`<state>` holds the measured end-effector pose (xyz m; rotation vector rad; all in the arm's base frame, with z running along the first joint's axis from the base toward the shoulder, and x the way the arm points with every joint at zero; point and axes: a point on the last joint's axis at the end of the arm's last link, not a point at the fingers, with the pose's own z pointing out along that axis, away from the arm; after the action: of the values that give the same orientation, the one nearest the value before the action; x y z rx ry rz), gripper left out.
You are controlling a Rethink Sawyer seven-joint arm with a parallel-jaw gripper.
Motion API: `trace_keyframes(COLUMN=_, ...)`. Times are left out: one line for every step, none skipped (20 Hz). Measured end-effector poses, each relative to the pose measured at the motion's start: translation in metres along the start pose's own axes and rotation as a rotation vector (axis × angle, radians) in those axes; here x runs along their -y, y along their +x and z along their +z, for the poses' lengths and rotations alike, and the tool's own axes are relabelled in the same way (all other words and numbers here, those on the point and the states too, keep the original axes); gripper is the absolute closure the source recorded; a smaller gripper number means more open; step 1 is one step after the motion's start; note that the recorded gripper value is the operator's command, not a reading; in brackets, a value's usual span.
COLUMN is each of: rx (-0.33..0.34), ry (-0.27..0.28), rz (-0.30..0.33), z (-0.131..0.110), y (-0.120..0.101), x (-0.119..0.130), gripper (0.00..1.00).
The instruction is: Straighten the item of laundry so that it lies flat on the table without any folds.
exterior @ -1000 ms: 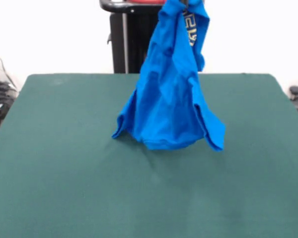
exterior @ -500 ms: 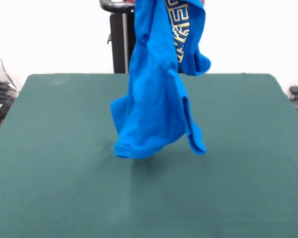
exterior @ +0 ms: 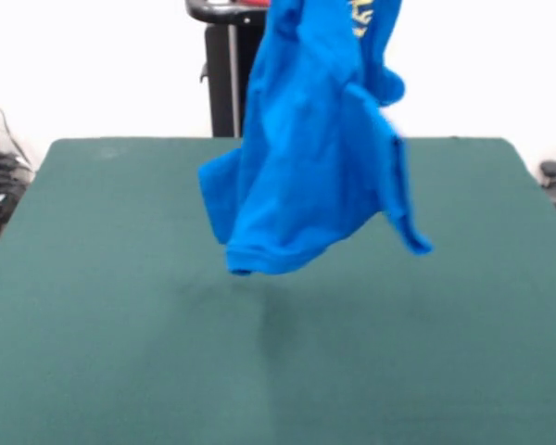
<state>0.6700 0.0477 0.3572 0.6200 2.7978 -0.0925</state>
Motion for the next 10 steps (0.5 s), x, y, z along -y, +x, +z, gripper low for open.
trace_keyframes(rx=0.002, ry=-0.005, rz=0.002, z=-0.004, y=0.003, x=-0.008, gripper=1.00)
trace_keyframes(rx=0.003, ry=-0.007, rz=0.005, z=-0.005, y=0.004, x=-0.011, gripper=1.00)
trace_keyframes(rx=0.003, ry=-0.010, rz=0.009, z=-0.006, y=0.005, x=-0.014, gripper=1.00)
trace_keyframes(rx=0.003, ry=-0.011, rz=0.013, z=-0.007, y=0.005, x=-0.015, gripper=1.00)
trace_keyframes(rx=0.002, ry=-0.020, rz=0.035, z=-0.008, y=0.007, x=-0.020, gripper=1.00)
trace_keyframes(rx=0.002, ry=-0.024, rz=0.044, z=-0.009, y=0.007, x=-0.022, gripper=1.00)
trace_keyframes(rx=0.001, ry=-0.029, rz=0.053, z=-0.009, y=0.007, x=-0.023, gripper=1.00)
trace_keyframes(rx=-0.001, ry=-0.039, rz=0.067, z=-0.010, y=0.006, x=-0.025, gripper=1.00)
trace_keyframes(rx=-0.006, ry=-0.066, rz=0.100, z=-0.012, y=0.005, x=-0.032, gripper=1.00)
trace_keyframes(rx=-0.012, ry=-0.083, rz=0.117, z=-0.013, y=0.004, x=-0.036, gripper=1.00)
